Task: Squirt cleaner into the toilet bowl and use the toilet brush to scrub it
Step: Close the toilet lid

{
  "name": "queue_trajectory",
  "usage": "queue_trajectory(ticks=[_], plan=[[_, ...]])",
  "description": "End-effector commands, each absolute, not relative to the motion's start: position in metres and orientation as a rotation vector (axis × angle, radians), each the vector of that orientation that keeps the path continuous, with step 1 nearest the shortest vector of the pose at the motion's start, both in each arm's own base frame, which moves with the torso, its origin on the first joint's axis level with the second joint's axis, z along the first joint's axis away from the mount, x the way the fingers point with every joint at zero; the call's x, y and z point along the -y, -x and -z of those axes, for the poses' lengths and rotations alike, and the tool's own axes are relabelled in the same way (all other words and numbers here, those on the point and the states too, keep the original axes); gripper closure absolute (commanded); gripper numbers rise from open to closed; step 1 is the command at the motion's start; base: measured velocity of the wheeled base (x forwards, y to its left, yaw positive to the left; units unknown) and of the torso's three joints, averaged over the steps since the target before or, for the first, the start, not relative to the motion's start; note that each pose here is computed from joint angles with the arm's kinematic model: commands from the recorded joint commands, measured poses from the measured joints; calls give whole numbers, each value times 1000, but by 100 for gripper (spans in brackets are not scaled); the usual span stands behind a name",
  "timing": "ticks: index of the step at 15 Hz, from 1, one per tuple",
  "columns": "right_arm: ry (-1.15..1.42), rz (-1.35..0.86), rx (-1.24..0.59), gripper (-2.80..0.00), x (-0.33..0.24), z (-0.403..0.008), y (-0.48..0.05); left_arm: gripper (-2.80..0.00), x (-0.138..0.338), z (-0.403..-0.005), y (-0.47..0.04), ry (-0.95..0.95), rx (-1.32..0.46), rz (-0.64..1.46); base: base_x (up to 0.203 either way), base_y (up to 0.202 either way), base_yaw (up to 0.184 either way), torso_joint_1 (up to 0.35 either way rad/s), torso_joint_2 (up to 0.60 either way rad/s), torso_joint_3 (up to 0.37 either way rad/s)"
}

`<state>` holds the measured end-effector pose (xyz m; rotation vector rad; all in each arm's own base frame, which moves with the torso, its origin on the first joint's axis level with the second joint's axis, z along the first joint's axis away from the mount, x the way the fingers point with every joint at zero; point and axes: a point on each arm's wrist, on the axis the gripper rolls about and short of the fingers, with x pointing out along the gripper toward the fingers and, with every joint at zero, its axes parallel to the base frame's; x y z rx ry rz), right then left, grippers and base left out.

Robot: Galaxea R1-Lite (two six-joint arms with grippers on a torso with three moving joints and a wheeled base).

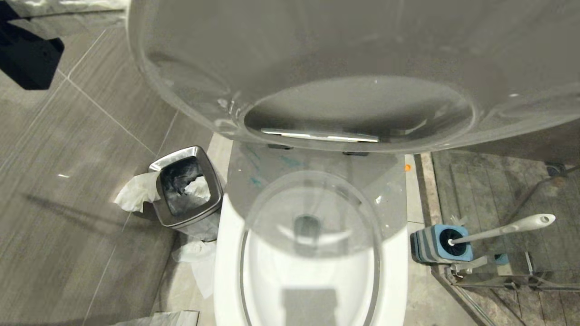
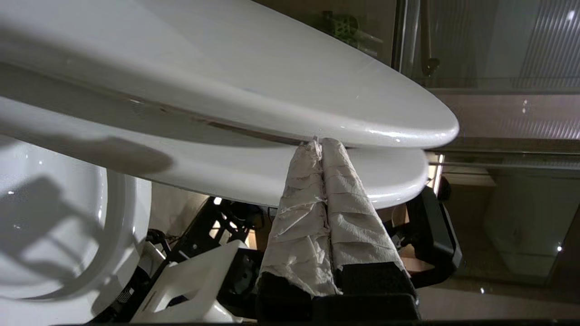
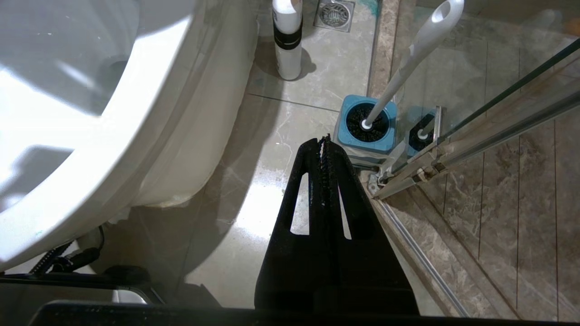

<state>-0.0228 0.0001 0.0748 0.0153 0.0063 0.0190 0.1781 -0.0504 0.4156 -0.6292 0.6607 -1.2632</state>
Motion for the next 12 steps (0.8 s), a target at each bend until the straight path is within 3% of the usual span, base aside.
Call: queue_trajectory(ticks=[1,6,12], plan=[[-15,-20,-6,0,0,-75,23,0,42,-428,-157,600,-589,1254,0,0,0,0,0,0],[-15,-20,-6,0,0,-75,23,0,35,-427,-151,437,-453,1248,0,0,0,0,0,0],[-15,-20,-6,0,0,-75,23,0,34,-426,-149,434,-454,1228,0,0,0,0,0,0]])
